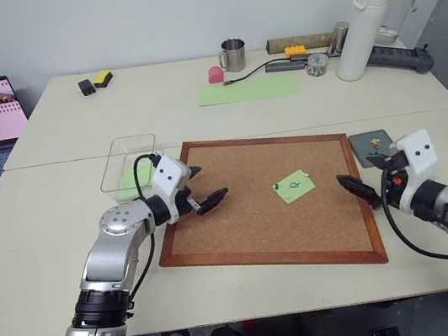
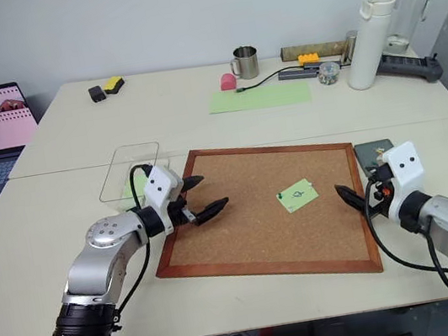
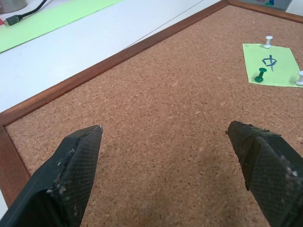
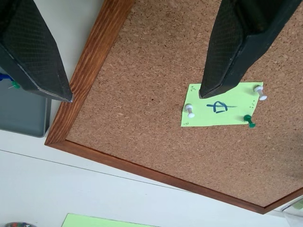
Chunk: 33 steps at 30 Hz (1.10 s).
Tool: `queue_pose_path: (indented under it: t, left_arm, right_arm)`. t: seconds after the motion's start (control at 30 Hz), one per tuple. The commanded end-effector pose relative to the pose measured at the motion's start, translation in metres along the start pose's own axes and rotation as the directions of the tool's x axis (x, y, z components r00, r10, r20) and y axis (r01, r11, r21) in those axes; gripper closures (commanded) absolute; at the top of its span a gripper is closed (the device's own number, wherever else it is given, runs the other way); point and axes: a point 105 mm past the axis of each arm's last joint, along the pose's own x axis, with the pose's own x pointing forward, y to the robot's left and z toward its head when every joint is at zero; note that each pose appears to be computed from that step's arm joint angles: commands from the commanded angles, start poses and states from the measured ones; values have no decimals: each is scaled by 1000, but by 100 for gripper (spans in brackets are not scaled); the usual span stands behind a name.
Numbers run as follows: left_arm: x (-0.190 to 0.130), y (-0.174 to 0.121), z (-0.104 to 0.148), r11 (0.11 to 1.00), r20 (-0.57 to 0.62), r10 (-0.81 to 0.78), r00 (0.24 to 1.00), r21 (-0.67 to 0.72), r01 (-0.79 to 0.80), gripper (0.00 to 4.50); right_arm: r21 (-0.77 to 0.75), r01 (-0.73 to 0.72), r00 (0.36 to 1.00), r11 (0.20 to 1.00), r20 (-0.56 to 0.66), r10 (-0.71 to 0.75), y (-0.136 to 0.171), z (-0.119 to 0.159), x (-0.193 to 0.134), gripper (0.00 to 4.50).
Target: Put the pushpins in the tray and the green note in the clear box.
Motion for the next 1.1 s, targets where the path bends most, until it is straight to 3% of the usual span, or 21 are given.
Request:
queue_pose_path:
  t: [0.03,0.87,1.1]
  left_arm:
    - [-2,3,13,999,19,-1,1000,36,0,0]
    - [-14,-7,22,992,63,-104,993,-68,108,0]
    - [-14,-17,38,980,139,-166,976,-89,180,125]
  right_arm:
    - [-16,-15,999,1000,42,15,5,11,-2,3]
    - [-30,-123,986,992,111,126,22,25,0,3]
    - [-87,-196,971,977,119,205,32,24,7,0]
